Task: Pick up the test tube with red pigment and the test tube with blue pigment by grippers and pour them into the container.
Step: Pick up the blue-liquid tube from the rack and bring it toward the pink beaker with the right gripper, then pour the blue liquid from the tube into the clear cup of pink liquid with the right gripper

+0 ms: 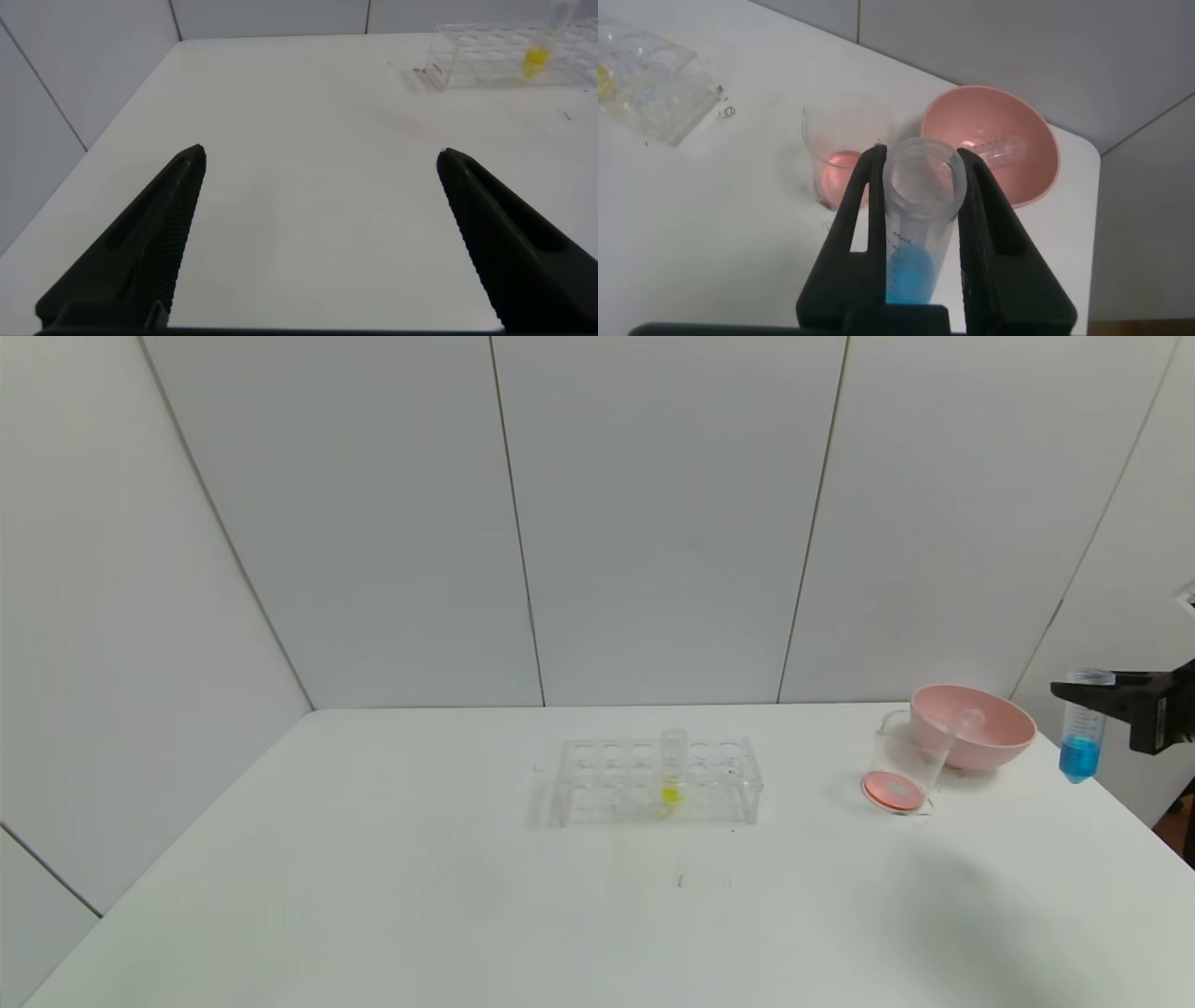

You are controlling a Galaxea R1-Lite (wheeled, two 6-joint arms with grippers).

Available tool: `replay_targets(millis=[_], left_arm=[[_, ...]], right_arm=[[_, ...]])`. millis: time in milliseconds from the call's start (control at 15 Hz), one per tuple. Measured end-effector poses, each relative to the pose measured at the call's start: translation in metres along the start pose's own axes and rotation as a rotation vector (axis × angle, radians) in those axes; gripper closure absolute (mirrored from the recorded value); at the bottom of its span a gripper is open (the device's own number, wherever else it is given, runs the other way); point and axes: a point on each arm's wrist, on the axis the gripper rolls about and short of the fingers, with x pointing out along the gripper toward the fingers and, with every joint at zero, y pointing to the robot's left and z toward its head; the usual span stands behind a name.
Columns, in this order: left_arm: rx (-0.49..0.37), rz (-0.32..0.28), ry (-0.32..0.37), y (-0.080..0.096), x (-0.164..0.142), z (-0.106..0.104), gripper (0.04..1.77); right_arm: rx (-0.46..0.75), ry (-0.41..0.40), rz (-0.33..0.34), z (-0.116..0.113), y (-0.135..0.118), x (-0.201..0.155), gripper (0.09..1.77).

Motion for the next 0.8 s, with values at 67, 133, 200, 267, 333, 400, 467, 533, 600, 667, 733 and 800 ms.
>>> replay_targets(millis=[67, 133, 200, 267, 333, 400, 467, 533, 600, 667, 733, 800], left_arm=[[0.000, 0.000, 0.000, 0.000, 0.000, 0.000, 0.05], [0.000, 0.000, 0.000, 0.000, 0.000, 0.000, 0.05], [0.000, 0.000, 0.000, 0.000, 0.000, 0.000, 0.05], [0.000, 0.000, 0.000, 0.000, 0.000, 0.000, 0.05], [0.000, 0.000, 0.000, 0.000, 0.000, 0.000, 0.05], [0.000, 0.000, 0.000, 0.000, 0.000, 0.000, 0.05], [0.000, 0.000, 0.000, 0.000, 0.000, 0.000, 0.05], [0.000, 0.000, 0.001, 0.000, 0.000, 0.000, 0.05], [0.000, 0.000, 0.000, 0.000, 0.000, 0.000, 0.05], [0.000, 0.000, 0.000, 0.000, 0.000, 0.000, 0.05], [0.000, 0.000, 0.000, 0.000, 0.000, 0.000, 0.05], [0.000, 0.000, 0.000, 0.000, 0.000, 0.000, 0.05]], right_arm=[[-0.035, 0.035, 0.016, 0.005, -0.005, 0.002, 1.35], [-0.071, 0.066, 0.039, 0.010, -0.008, 0.005, 1.35], [-0.109, 0.086, 0.061, 0.015, -0.009, 0.011, 1.35], [-0.147, 0.104, 0.076, 0.019, -0.010, 0.020, 1.35], [-0.175, 0.122, 0.083, 0.024, -0.009, 0.030, 1.35], [-0.198, 0.138, 0.084, 0.028, -0.007, 0.040, 1.35], [-0.216, 0.153, 0.093, 0.031, -0.005, 0.050, 1.35], [-0.230, 0.164, 0.105, 0.034, -0.003, 0.058, 1.35], [-0.246, 0.177, 0.112, 0.038, -0.002, 0.065, 1.35], [-0.264, 0.207, 0.116, 0.041, -0.002, 0.071, 1.35], [-0.280, 0.242, 0.120, 0.044, -0.002, 0.075, 1.35], [-0.294, 0.282, 0.128, 0.049, -0.002, 0.078, 1.35]])
